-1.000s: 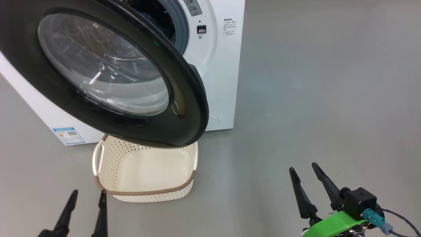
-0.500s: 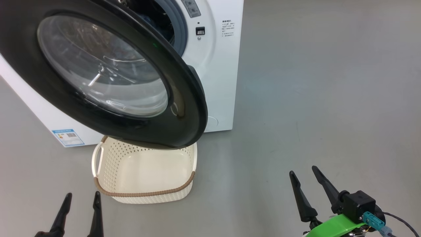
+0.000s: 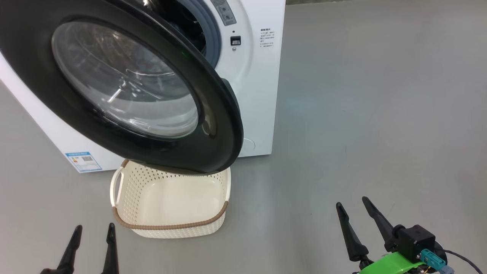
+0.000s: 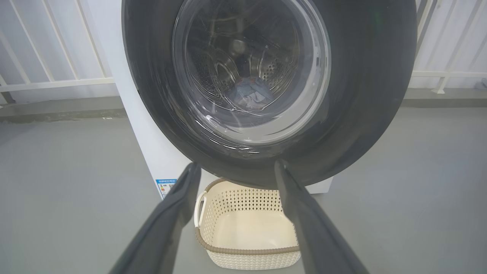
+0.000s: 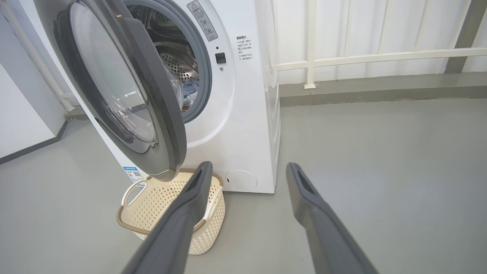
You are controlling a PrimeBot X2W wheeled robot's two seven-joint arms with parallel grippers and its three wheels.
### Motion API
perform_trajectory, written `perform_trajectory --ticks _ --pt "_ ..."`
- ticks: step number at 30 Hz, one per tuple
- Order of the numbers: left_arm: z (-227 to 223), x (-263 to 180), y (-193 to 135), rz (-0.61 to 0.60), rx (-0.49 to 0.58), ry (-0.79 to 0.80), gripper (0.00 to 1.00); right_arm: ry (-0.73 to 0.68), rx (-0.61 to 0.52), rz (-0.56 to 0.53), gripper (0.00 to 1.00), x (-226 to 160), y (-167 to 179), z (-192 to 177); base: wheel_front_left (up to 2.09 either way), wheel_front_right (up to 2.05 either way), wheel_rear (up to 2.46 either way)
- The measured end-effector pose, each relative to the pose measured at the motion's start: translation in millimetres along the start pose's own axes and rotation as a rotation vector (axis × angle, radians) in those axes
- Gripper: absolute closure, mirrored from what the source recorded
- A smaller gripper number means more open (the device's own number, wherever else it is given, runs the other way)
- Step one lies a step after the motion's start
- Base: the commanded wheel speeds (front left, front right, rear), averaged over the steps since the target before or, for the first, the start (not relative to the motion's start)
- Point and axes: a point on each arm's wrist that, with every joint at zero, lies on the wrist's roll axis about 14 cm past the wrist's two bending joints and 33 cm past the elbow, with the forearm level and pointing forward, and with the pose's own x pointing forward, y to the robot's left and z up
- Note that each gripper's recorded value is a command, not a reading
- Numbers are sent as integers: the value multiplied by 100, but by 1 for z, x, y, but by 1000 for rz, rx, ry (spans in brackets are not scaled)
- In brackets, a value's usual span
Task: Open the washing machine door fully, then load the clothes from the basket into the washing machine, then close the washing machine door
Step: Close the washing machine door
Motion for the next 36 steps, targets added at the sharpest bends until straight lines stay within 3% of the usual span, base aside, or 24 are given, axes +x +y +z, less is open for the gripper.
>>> perform_trajectory --ticks 25,26,27,29,30,36 --pt "-2 -8 7 27 2 8 0 6 1 31 0 5 10 -2 0 0 0" --pt "-2 -8 7 27 2 8 0 6 1 32 6 5 10 -2 0 0 0" --pt "-2 -8 7 27 2 7 0 7 1 32 28 5 10 -2 0 0 0" --pt "-2 -8 7 27 2 7 0 9 1 31 91 5 10 -3 0 0 0" --pt "-2 -8 7 27 2 8 0 10 3 30 100 5 9 -3 0 0 0" --pt "-4 -7 7 30 1 13 0 -50 51 0 100 9 1 14 0 0 0"
